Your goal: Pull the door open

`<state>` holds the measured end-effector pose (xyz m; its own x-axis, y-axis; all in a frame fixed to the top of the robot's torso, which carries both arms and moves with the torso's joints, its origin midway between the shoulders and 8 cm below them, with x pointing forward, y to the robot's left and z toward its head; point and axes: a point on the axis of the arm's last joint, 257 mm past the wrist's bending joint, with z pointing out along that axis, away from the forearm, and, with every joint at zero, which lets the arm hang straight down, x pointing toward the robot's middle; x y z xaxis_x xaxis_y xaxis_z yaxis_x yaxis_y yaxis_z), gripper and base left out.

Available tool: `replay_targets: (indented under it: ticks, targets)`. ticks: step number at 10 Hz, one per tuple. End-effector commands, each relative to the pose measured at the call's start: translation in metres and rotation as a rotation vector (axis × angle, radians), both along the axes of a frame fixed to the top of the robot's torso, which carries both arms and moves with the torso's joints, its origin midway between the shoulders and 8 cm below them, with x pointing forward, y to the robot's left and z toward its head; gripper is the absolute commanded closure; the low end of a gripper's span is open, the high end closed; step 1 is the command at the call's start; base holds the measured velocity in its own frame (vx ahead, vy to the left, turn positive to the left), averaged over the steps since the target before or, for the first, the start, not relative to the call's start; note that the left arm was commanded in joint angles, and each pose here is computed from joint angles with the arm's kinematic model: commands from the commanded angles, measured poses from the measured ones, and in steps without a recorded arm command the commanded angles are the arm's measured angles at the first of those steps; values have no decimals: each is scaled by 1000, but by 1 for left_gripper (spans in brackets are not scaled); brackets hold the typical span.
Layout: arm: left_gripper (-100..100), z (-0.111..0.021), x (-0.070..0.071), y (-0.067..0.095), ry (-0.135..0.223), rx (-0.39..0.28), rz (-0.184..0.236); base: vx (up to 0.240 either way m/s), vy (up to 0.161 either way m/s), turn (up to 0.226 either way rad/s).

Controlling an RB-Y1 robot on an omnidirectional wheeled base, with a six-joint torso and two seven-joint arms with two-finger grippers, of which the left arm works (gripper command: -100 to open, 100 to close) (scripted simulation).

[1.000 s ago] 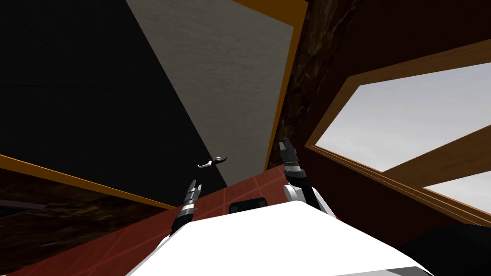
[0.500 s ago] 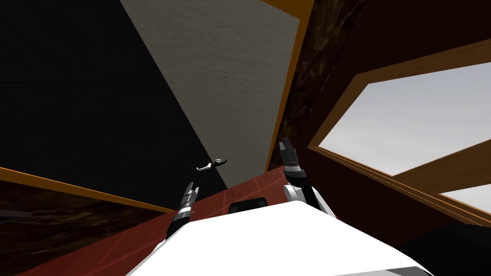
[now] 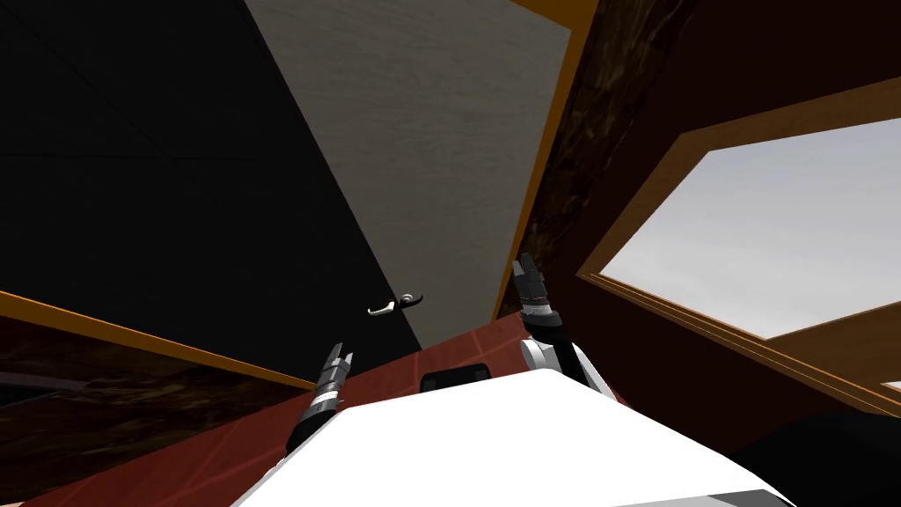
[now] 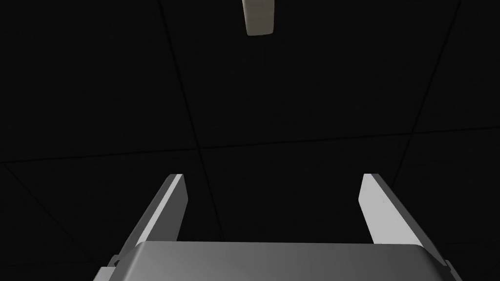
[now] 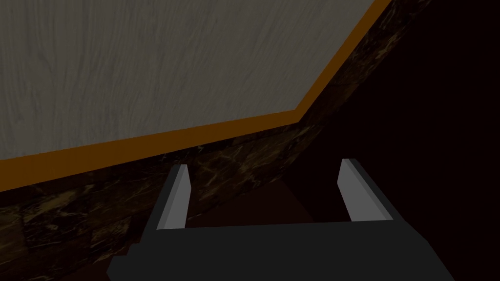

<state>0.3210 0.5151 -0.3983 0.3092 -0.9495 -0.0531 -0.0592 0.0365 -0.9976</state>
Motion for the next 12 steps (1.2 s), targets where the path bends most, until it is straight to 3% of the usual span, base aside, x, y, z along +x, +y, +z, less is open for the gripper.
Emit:
replay_targets:
  ticks: [1,3,5,6,7,12]
  targets:
    - [-100,-1,3,1,5,1,10,173,135,-15]
    - [-100,0,20,-18,-14,-12,-17,177,106,-92]
    - [-100,5,44,-49,-47,-32,-68,175,-25,-158]
    - [-100,2,39,-40,-34,-26,-51,78,-34,-27]
    - [100,2,39,-40,-34,-26,-51,-8,6,27]
    - [100,2,39,-40,-34,-26,-51,-15,4,-5]
